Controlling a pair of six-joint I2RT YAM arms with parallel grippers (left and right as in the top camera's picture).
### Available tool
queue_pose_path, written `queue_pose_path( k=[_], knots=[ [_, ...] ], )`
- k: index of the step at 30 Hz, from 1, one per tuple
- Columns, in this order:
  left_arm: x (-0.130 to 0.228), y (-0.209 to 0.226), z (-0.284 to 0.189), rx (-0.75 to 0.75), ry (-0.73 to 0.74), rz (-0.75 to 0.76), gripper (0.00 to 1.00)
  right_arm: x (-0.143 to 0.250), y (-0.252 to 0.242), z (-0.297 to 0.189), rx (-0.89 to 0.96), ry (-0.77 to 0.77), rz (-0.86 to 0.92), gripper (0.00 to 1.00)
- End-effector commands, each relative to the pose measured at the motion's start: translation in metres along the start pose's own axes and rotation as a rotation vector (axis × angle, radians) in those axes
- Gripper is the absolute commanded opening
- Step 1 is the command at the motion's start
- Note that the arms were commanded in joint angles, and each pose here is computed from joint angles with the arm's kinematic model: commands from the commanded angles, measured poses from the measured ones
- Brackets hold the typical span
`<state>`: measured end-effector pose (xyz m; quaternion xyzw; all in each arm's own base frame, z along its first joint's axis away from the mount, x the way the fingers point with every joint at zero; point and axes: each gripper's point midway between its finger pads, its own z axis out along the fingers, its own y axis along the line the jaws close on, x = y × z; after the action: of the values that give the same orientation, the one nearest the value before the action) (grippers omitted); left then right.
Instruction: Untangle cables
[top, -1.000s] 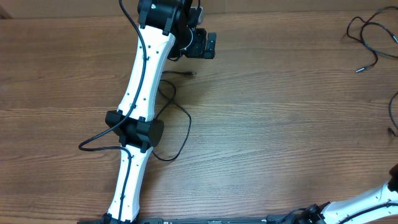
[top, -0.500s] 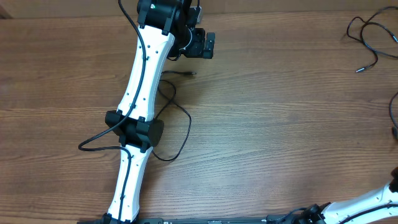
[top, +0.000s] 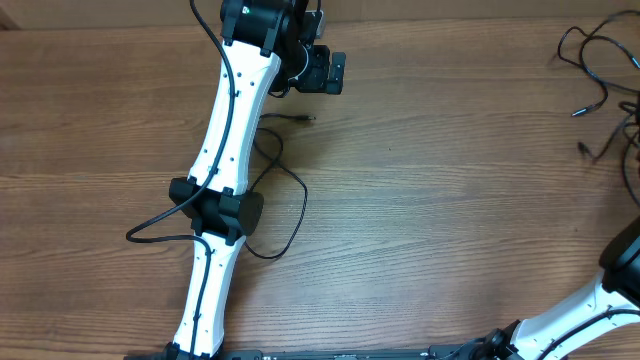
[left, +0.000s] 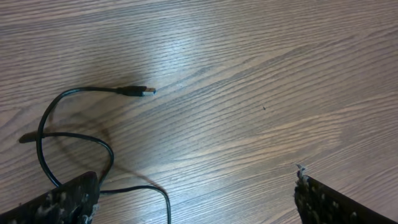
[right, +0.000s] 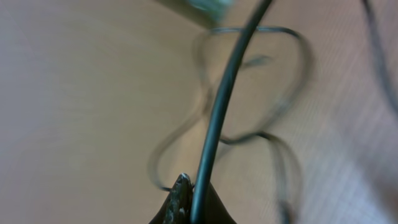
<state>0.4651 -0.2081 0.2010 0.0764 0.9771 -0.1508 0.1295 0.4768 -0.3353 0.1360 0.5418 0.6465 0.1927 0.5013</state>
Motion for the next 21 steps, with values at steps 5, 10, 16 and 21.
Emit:
queue_pose_path(
  k=[5, 10, 16, 21],
  knots=[
    [-0.003, -0.002, -0.015, -0.004, -0.038, 0.021, 1.00, -0.006, -0.136, -0.001, 0.328, 0.033, -0.061, 0.04],
    [-0.003, -0.002, -0.015, -0.004, -0.038, 0.021, 1.00, -0.017, -0.204, -0.021, 0.398, 0.069, 0.065, 0.04],
    [-0.004, -0.003, -0.015, -0.003, -0.044, 0.022, 1.00, -0.038, -0.228, -0.043, 0.396, 0.058, 0.115, 0.04],
    [-0.010, -0.004, -0.016, 0.002, -0.066, 0.027, 1.00, -0.034, -0.238, -0.051, 0.426, 0.084, 0.117, 0.27]
  ],
)
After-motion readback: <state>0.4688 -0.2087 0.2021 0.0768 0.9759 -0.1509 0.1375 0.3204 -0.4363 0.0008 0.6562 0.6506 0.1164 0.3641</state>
